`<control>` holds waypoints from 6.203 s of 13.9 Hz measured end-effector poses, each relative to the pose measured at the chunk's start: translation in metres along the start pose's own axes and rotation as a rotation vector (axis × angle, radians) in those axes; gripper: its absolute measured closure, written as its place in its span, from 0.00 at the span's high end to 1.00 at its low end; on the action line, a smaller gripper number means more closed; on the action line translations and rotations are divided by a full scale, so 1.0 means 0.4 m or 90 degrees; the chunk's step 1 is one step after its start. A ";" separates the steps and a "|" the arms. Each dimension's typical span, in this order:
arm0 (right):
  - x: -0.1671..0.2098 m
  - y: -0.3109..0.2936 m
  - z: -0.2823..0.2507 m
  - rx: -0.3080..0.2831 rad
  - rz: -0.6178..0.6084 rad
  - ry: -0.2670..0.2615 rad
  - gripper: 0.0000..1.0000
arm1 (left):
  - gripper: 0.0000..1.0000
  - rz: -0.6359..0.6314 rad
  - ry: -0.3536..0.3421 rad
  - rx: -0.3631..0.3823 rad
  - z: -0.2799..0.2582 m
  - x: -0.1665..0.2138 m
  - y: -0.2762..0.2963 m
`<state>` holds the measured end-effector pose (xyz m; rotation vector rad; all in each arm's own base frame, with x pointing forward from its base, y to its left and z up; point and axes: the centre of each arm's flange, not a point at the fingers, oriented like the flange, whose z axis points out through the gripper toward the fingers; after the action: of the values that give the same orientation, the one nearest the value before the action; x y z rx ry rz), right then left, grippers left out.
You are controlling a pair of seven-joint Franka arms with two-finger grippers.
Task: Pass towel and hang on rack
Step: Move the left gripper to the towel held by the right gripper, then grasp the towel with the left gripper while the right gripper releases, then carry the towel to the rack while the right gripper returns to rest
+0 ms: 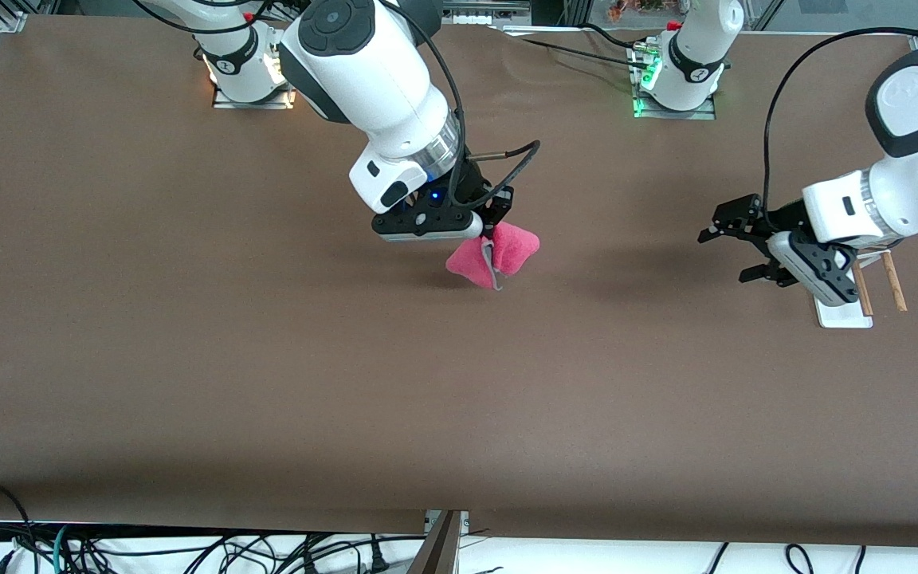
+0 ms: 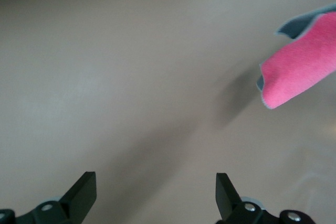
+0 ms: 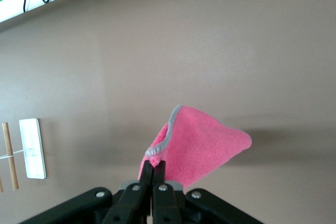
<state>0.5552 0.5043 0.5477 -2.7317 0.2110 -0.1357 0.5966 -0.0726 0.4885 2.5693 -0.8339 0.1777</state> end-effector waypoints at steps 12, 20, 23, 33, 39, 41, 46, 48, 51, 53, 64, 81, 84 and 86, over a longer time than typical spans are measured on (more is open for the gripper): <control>-0.025 -0.027 0.006 0.013 0.004 0.003 0.02 | 1.00 0.267 0.080 0.016 0.311 0.147 0.306; -0.026 -0.027 0.006 0.013 0.004 0.003 0.02 | 1.00 0.305 0.100 -0.005 0.509 0.180 0.420; -0.026 -0.027 0.006 0.013 0.004 0.003 0.02 | 1.00 0.307 0.098 -0.008 0.522 0.180 0.427; -0.024 -0.026 0.006 0.013 0.005 0.004 0.02 | 1.00 0.290 0.028 -0.058 0.446 0.121 0.267; -0.021 -0.024 0.006 0.012 0.006 0.005 0.02 | 1.00 0.343 0.007 -0.053 0.451 0.089 0.416; -0.021 -0.023 0.006 0.012 0.006 0.005 0.02 | 1.00 0.350 0.029 -0.035 0.484 0.084 0.461; -0.020 -0.023 0.006 0.012 0.006 0.005 0.02 | 1.00 0.331 0.075 -0.014 0.560 0.097 0.532; -0.020 -0.023 0.006 0.012 0.006 0.005 0.02 | 1.00 0.325 0.078 -0.016 0.578 0.097 0.523; -0.020 -0.022 0.006 0.012 0.006 0.005 0.02 | 0.73 0.322 0.080 -0.015 0.578 0.098 0.516; -0.020 -0.022 0.006 0.012 0.006 0.005 0.02 | 0.52 0.321 0.081 -0.013 0.576 0.098 0.511; -0.015 -0.020 0.005 0.012 0.003 0.008 0.17 | 0.03 0.291 0.099 0.008 0.524 0.105 0.430; 0.381 0.491 -0.177 -0.115 -0.181 -0.033 1.00 | 0.03 0.010 0.043 -0.059 0.008 -0.314 -0.294; 0.472 0.710 -0.305 -0.139 -0.200 -0.048 1.00 | 0.03 -0.052 0.069 -0.086 -0.053 -0.513 -0.443; 0.494 0.830 -0.405 -0.160 -0.189 -0.051 1.00 | 0.03 -0.060 0.075 -0.085 -0.071 -0.632 -0.520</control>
<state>0.6870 0.1075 0.5784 -2.9965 -0.2174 -0.0856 0.5136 0.2250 0.3762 2.4401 -0.6580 0.2347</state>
